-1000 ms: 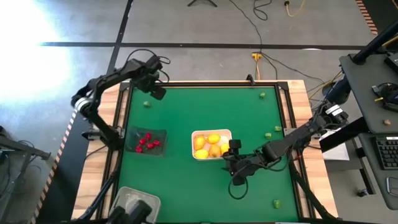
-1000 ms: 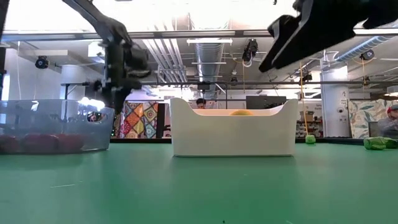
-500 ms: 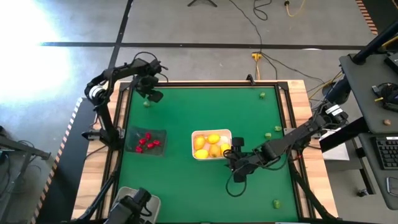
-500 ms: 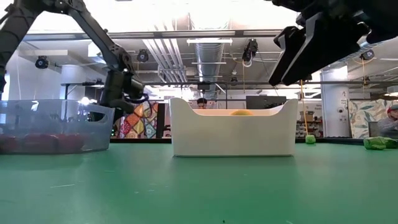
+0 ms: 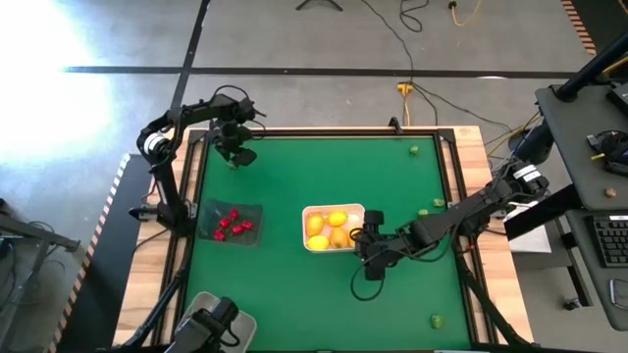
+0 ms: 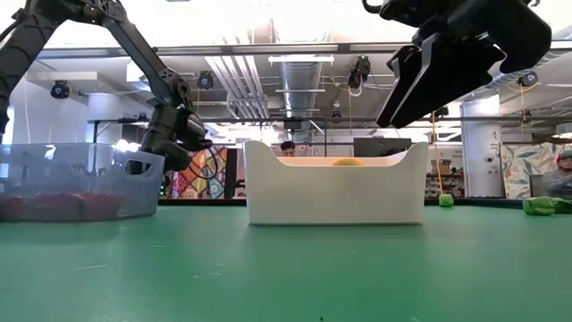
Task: Sort produce into baskets
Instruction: Put the green chili pepper into the gray bin
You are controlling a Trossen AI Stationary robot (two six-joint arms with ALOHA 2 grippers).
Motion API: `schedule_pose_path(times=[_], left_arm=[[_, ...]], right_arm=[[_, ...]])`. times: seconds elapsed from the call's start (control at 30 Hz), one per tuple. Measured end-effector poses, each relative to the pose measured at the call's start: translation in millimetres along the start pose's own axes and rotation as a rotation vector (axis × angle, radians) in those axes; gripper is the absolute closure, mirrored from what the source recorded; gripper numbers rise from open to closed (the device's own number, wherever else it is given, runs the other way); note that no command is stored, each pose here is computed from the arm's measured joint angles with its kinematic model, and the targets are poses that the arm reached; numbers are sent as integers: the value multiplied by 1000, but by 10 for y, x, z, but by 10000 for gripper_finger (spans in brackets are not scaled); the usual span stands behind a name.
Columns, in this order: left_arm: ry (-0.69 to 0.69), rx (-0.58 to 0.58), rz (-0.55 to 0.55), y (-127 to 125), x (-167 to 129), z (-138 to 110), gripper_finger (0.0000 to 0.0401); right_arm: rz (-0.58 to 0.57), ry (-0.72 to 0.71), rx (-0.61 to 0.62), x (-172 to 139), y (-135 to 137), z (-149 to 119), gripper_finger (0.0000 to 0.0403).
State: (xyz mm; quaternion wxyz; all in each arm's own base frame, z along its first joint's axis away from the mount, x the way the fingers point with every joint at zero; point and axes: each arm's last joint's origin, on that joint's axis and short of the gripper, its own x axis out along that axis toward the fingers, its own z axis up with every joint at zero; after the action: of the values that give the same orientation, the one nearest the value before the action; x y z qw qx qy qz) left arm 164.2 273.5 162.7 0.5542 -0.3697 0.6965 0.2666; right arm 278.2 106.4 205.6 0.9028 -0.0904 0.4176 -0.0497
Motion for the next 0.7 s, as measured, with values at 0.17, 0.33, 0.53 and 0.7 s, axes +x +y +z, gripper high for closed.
schedule_pose_path(times=[0.17, 0.33, 0.53, 0.7], left_arm=[[6, -19, 6, 2, 0, -5, 223], [10, -60, 5, 3, 0, -10, 222], [15, -52, 4, 8, 2, -15, 203], [7, -74, -1, 57, 2, -13, 178]], right_arm=[[0, 2, 1, 0, 0, -2, 177], [-10, 49, 17, -1, -11, -51, 177], [-23, 103, 55, -7, -20, -107, 177], [-27, 118, 58, -10, -21, -124, 177]])
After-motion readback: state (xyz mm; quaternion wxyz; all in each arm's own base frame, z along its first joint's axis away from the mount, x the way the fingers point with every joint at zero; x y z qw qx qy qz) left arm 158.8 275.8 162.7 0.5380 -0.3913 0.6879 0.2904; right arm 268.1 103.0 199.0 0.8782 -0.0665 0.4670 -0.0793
